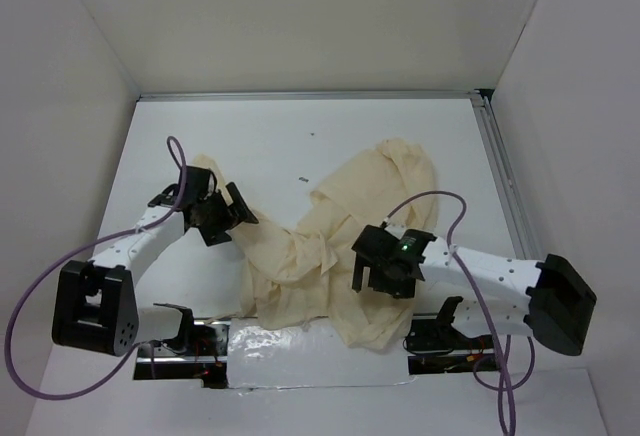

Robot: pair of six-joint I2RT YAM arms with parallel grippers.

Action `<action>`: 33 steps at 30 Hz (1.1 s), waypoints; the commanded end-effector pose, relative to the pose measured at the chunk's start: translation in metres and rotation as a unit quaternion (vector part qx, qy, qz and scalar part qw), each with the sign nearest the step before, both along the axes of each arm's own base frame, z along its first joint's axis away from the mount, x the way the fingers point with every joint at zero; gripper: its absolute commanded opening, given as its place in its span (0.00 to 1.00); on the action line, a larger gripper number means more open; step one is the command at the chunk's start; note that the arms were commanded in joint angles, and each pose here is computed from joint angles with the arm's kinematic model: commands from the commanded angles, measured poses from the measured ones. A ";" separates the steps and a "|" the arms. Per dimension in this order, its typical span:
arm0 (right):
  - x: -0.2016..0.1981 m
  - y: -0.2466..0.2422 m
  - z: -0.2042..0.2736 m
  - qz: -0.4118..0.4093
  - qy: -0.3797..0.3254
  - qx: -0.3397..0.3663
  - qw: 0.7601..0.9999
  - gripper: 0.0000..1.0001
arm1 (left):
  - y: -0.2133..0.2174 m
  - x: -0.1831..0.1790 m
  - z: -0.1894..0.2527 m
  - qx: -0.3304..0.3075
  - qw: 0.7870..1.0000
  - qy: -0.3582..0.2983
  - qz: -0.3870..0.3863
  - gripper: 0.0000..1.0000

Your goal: Zip up the jacket

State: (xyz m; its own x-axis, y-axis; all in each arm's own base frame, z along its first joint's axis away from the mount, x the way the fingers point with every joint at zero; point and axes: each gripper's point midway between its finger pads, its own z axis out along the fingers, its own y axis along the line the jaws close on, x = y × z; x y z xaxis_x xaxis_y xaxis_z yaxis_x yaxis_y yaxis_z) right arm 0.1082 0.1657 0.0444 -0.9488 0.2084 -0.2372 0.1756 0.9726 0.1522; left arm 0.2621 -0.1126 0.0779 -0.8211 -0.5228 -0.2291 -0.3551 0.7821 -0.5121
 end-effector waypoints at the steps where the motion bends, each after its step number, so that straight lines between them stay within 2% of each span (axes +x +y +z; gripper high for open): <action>1: -0.015 0.002 -0.018 -0.008 0.037 -0.021 0.999 1.00 | 0.002 0.013 -0.004 0.002 1.000 -0.005 0.015 0.99; 3: -0.019 0.003 -0.029 0.012 0.048 -0.036 0.998 0.97 | 0.002 0.016 -0.011 0.002 1.000 0.000 0.014 0.99; 4: -0.018 0.012 -0.031 0.027 0.044 -0.022 0.998 0.96 | 0.003 0.017 -0.014 0.002 1.000 0.004 0.016 0.99; 8: -0.010 0.020 -0.036 0.050 0.037 -0.015 0.998 0.64 | 0.006 0.022 -0.032 0.011 0.999 0.034 0.024 0.99; 10: 0.001 0.024 -0.033 0.053 0.021 -0.013 0.998 0.54 | 0.004 0.027 -0.039 0.010 0.999 0.041 0.020 0.96; 11: 0.010 0.026 -0.031 0.054 0.007 -0.015 0.998 0.40 | 0.003 0.029 -0.040 0.009 0.999 0.043 0.020 0.94; 12: 0.022 0.024 -0.028 0.042 -0.006 -0.016 0.999 0.19 | 0.003 0.031 -0.043 0.008 0.999 0.045 0.019 0.87; 13: 0.030 0.022 -0.024 0.036 -0.017 -0.020 0.999 0.05 | 0.002 0.035 -0.048 0.008 0.998 0.052 0.018 0.82; 14: 0.041 0.020 -0.015 0.025 -0.033 -0.018 0.999 0.00 | 0.001 0.038 -0.050 0.008 0.998 0.052 0.016 0.79; 16: 0.071 0.019 0.016 0.009 -0.086 -0.014 0.996 0.00 | 0.004 0.051 -0.050 0.010 0.998 0.051 0.021 0.61; 17: 0.089 0.027 0.050 0.003 -0.135 0.017 0.991 0.00 | 0.005 0.050 -0.058 0.012 0.997 0.069 0.023 0.43; 20: 0.137 0.021 0.130 -0.018 -0.244 0.065 0.967 0.00 | 0.001 0.073 -0.049 -0.005 0.998 0.054 0.014 0.00; 22: 0.169 0.019 0.175 -0.011 -0.298 0.106 0.949 0.00 | -0.003 0.101 -0.028 -0.023 1.000 0.017 0.007 0.00; 23: 0.187 0.024 0.219 -0.004 -0.340 0.136 0.931 0.00 | -0.004 0.111 -0.019 -0.024 1.000 0.000 -0.001 0.00; 24: 0.200 0.027 0.246 0.008 -0.363 0.150 0.920 0.00 | -0.003 0.139 0.011 -0.027 0.999 -0.042 -0.002 0.00; 25: 0.218 0.036 0.249 0.040 -0.358 0.143 0.922 0.00 | -0.003 0.152 0.022 -0.025 0.998 -0.054 -0.003 0.00; 26: 0.234 0.042 0.317 0.052 -0.417 0.164 0.892 0.00 | 0.000 0.160 0.034 -0.020 0.998 -0.060 -0.007 0.00; 27: 0.243 0.046 0.340 0.077 -0.436 0.155 0.883 0.00 | 0.006 0.191 0.075 -0.020 0.994 -0.112 -0.005 0.00; 28: 0.262 0.070 0.334 0.117 -0.418 0.162 0.886 0.00 | 0.012 0.205 0.096 -0.015 0.991 -0.133 -0.002 0.00; 29: 0.263 0.074 0.418 0.133 -0.488 0.193 0.841 0.00 | 0.027 0.224 0.147 -0.009 0.984 -0.179 0.007 0.00; 30: 0.270 0.078 0.444 0.139 -0.504 0.204 0.828 0.00 | 0.028 0.231 0.168 -0.006 0.980 -0.198 0.003 0.00; 31: 0.297 0.094 0.423 0.156 -0.477 0.195 0.843 0.00 | 0.050 0.240 0.188 0.001 0.976 -0.216 0.022 0.00; 32: 0.278 0.085 0.506 0.171 -0.558 0.232 0.778 0.00 | 0.071 0.245 0.210 0.006 0.971 -0.236 0.036 0.00; 33: 0.281 0.086 0.524 0.179 -0.580 0.244 0.756 0.00 | 0.082 0.245 0.256 0.011 0.959 -0.280 0.040 0.00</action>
